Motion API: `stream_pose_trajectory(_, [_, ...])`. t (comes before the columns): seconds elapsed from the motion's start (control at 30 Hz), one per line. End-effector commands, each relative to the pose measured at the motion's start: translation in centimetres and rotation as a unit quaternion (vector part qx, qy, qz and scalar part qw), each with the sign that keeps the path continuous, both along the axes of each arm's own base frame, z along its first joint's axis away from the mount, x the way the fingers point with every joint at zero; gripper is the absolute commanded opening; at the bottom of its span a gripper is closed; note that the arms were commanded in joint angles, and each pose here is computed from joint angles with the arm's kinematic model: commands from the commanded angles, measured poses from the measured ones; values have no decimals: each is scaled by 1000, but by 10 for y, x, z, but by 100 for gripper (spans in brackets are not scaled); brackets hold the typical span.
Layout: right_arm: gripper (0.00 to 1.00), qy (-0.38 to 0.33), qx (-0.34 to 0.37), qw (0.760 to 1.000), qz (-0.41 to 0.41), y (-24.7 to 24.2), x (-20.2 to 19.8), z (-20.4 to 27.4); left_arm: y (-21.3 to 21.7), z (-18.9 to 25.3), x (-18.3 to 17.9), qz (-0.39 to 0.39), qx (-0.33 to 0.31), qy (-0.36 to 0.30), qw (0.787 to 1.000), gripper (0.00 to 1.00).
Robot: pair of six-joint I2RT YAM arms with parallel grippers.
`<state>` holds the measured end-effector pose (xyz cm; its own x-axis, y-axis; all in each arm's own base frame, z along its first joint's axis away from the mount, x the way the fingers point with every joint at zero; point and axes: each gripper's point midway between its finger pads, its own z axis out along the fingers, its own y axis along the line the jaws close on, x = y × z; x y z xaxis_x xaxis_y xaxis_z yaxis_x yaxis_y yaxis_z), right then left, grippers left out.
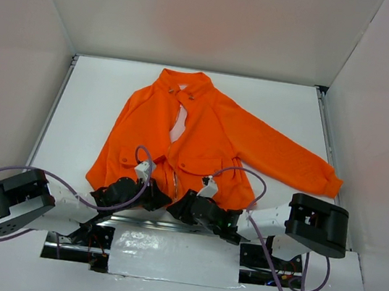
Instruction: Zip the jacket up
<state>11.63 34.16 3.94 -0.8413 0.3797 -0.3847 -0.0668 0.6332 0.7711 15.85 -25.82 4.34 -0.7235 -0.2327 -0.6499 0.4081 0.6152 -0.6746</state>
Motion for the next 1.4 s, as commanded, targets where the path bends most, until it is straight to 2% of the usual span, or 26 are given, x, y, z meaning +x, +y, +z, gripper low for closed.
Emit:
stream_pose_trajectory(0.0, [37,-12,16,1000,-18,1,9,6,29,-36,-29,-10,29,26,999,0])
stream_pose_trajectory(0.13, [29,-12,14,1000,-19,1,9,5,29,-37,-30,-12,31,27,999,0])
stream_pose_trajectory(0.17, [24,-12,14,1000,-16,2,8,6,28,-36,-29,-12,29,26,999,0])
stream_pose_trajectory(0.23, [22,-10,12,1000,-20,1,9,4,28,-37,-30,-13,31,27,999,0])
stream_pose_trajectory(0.27, [17,-10,11,1000,-22,1,9,4,28,-36,-29,-12,30,26,999,0])
stream_pose_trajectory(0.57, [0,0,6,999,-34,-3,10,1,27,-37,-29,-14,31,27,999,0])
stream_pose_trajectory(0.93, [0,13,16,1000,-18,13,7,15,25,-35,-30,-19,30,21,999,0])
stream_pose_trajectory(1.13, [0,17,72,997,-9,22,4,39,24,-32,-33,-30,22,12,999,0])
stream_pose_trajectory(1.37, [0,39,46,998,-28,26,12,42,23,-31,-34,-33,21,10,999,0])
